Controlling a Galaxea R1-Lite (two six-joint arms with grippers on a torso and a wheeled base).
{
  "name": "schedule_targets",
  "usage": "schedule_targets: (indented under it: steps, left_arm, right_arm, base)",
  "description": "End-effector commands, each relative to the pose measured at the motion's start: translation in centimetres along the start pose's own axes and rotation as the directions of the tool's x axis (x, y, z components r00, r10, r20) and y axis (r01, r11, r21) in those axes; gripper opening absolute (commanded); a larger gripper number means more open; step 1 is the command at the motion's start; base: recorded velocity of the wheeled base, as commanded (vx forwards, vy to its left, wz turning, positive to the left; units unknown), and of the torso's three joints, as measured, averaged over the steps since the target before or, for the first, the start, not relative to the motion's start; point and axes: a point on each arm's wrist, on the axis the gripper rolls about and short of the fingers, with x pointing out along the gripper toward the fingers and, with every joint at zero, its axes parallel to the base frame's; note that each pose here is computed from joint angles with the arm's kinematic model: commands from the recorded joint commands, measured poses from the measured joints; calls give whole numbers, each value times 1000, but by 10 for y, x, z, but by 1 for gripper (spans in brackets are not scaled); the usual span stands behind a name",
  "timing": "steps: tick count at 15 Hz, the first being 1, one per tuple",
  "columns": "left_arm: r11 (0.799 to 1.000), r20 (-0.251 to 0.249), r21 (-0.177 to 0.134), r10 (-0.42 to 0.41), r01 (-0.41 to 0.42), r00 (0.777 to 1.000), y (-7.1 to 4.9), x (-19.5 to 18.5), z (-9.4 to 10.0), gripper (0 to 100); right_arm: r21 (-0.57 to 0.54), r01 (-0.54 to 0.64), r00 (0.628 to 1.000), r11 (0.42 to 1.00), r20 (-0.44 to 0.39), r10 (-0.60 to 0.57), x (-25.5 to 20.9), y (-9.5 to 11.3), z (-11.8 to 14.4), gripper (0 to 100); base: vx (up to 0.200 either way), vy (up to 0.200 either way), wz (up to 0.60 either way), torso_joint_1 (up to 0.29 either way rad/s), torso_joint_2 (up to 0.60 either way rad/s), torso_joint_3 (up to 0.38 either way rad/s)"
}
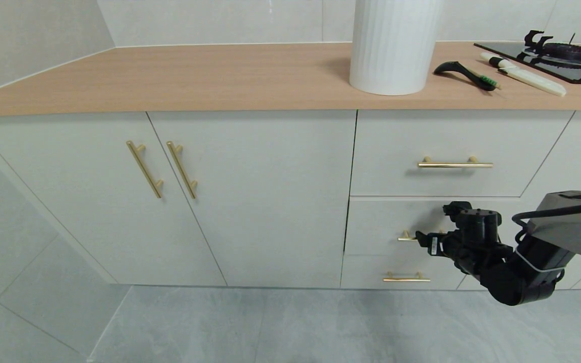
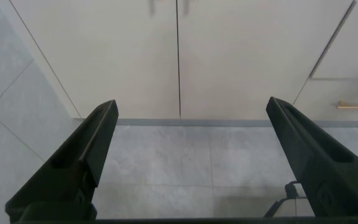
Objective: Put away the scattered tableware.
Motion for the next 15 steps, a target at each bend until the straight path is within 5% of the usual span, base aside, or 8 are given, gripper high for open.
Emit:
schedule_targets:
  steps: [1, 8, 11, 15]
  left_arm:
    - [1000, -1, 0, 1, -1, 1000, 0, 0, 0, 100]
    - [1000, -1, 0, 1, -1, 1000, 0, 0, 0, 100]
    - [1000, -1, 0, 1, -1, 1000, 0, 0, 0, 100]
    - [1000, -1, 0, 1, -1, 1000, 0, 0, 0, 100]
  right_arm:
    - [-13, 1, 1000, 1000, -9, -1, -1, 0, -2, 100]
    - [-45, -6, 997, 999, -79, 2, -33, -5, 14, 100]
    - [-56, -52, 988, 997, -147, 43, -83, -8, 50, 100]
    - [-72, -103, 990, 992, -105, 95, -143, 0, 89, 100]
  base:
    - [0, 0, 0, 0, 0, 0]
    - [0, 0, 0, 0, 0, 0]
    - [0, 0, 0, 0, 0, 0]
    - [0, 0, 0, 0, 0, 0]
